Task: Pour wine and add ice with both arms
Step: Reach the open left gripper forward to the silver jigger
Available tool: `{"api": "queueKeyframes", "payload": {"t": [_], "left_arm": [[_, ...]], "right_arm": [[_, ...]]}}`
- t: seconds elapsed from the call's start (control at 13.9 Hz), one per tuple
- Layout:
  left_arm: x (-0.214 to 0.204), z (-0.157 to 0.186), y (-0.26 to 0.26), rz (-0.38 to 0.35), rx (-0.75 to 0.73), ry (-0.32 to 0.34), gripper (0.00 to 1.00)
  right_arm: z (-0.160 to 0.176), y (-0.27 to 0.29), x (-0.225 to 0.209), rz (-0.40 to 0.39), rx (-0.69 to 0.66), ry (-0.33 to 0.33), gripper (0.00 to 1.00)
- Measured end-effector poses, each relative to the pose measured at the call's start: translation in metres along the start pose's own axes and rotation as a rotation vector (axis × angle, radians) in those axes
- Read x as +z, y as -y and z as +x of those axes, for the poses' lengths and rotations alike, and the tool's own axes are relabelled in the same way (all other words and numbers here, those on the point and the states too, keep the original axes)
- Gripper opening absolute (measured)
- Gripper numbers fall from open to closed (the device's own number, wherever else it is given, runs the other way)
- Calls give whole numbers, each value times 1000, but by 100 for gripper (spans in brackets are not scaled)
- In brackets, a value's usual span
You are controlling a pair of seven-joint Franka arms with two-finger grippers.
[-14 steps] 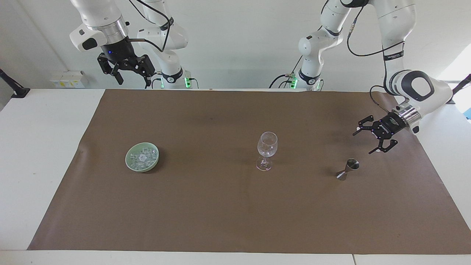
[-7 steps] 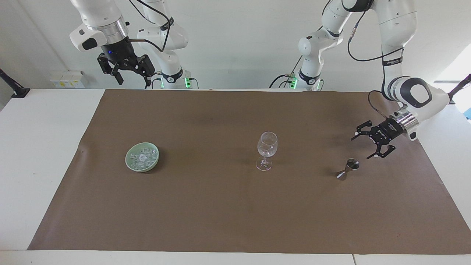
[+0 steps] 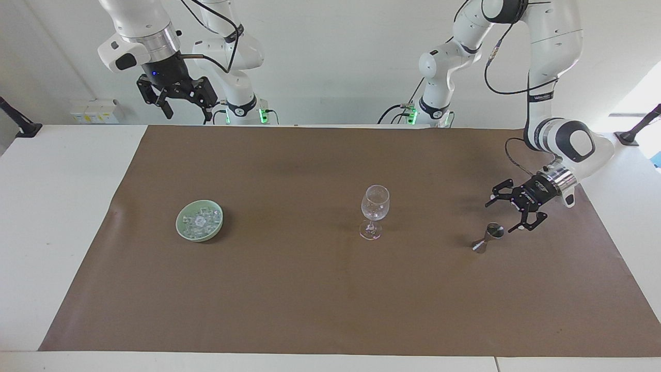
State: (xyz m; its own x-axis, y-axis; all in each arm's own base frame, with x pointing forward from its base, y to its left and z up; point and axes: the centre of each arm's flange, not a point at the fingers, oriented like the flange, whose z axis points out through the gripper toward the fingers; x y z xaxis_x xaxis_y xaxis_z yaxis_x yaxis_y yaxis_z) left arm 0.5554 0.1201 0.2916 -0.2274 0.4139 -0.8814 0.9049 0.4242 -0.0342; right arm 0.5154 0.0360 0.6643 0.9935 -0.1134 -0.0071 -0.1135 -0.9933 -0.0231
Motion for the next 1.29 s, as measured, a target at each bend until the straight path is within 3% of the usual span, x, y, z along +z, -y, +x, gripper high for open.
{"api": "queueKeyframes", "payload": {"t": [0.36, 0.72, 1.29], "left_arm": [[18, 25, -2, -33, -7, 47, 100], [32, 24, -2, -72, 33, 111, 100], [59, 30, 1, -104, 17, 120, 100]], "right_arm": [[0, 0, 0, 0, 0, 0, 100], [0, 0, 0, 0, 0, 0, 100], [0, 0, 0, 0, 0, 0, 100]]}}
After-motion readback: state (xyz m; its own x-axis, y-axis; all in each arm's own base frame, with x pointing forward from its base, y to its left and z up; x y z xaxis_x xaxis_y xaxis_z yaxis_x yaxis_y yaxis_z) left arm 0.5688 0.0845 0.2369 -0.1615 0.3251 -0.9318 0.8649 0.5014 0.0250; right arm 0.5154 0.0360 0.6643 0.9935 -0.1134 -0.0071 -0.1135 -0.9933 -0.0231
